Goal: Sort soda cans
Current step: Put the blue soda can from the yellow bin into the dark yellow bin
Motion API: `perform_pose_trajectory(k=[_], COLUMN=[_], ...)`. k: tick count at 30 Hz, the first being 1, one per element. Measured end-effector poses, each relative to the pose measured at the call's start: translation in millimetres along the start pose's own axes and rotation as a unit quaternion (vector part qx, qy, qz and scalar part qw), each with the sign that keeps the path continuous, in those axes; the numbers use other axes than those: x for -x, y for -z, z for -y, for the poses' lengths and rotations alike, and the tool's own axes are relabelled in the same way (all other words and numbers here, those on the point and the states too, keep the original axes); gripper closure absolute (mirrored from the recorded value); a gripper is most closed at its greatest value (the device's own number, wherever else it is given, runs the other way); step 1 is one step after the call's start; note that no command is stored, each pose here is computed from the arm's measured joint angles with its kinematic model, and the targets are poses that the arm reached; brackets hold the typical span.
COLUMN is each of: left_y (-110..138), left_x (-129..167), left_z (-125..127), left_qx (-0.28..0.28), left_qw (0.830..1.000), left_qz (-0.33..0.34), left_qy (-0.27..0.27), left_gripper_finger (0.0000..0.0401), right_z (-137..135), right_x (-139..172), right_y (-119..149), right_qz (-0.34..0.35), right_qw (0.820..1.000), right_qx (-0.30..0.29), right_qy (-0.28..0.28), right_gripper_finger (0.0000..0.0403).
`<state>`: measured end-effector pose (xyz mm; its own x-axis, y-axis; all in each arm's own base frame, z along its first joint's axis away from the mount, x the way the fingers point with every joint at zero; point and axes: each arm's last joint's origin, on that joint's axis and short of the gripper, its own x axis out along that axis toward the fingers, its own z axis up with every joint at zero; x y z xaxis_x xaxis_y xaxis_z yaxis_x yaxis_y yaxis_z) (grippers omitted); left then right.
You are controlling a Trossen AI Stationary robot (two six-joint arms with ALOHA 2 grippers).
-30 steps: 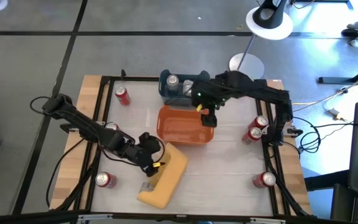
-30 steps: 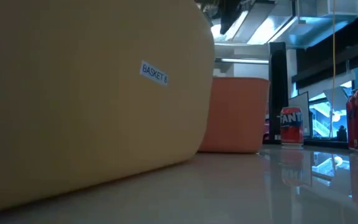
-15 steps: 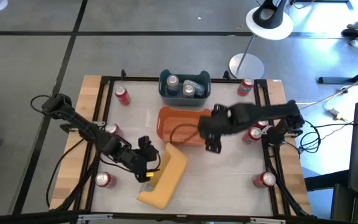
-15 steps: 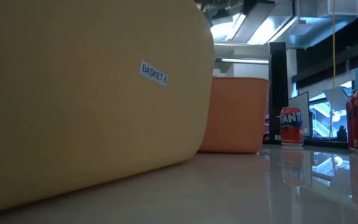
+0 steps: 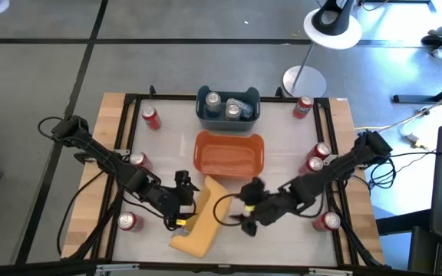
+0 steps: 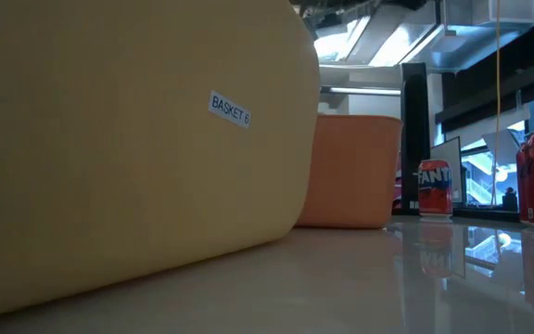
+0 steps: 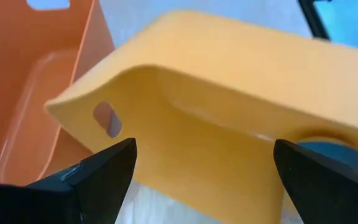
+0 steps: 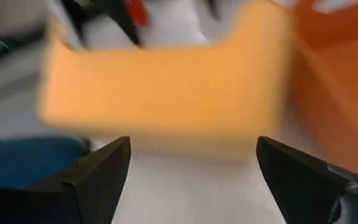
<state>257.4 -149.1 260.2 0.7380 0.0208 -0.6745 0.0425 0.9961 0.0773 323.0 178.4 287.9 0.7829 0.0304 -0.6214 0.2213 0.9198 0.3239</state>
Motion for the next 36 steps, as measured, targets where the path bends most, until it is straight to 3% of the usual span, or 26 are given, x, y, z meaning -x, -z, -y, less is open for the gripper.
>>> perform_pose_trajectory(k=[2, 7, 21, 36], left_y=[-3, -8, -20, -20], left_x=[0, 0, -5, -11], left_z=[1, 2, -3, -4], left_qx=[-0.004, -0.014, 0.013, 0.002], left_qw=[1.000, 0.999, 0.996, 0.997], left_qz=[0.013, 0.037, 0.084, 0.078], left_qy=[0.004, 0.015, 0.016, 0.010], left_gripper_finger=[0.0033, 0.0033, 0.0033, 0.0033], right_z=[0, 1, 4, 12], right_x=[-17, -37, -64, -65], right_y=[9, 16, 34, 45], right_qz=[0.026, 0.106, 0.081, 0.060], right_qw=[0.999, 0.994, 0.996, 0.995], right_qx=[-0.005, -0.021, 0.005, 0.018], right_qy=[-0.020, -0.010, 0.025, 0.081], right_gripper_finger=[0.0056, 0.0056, 0.0056, 0.0056])
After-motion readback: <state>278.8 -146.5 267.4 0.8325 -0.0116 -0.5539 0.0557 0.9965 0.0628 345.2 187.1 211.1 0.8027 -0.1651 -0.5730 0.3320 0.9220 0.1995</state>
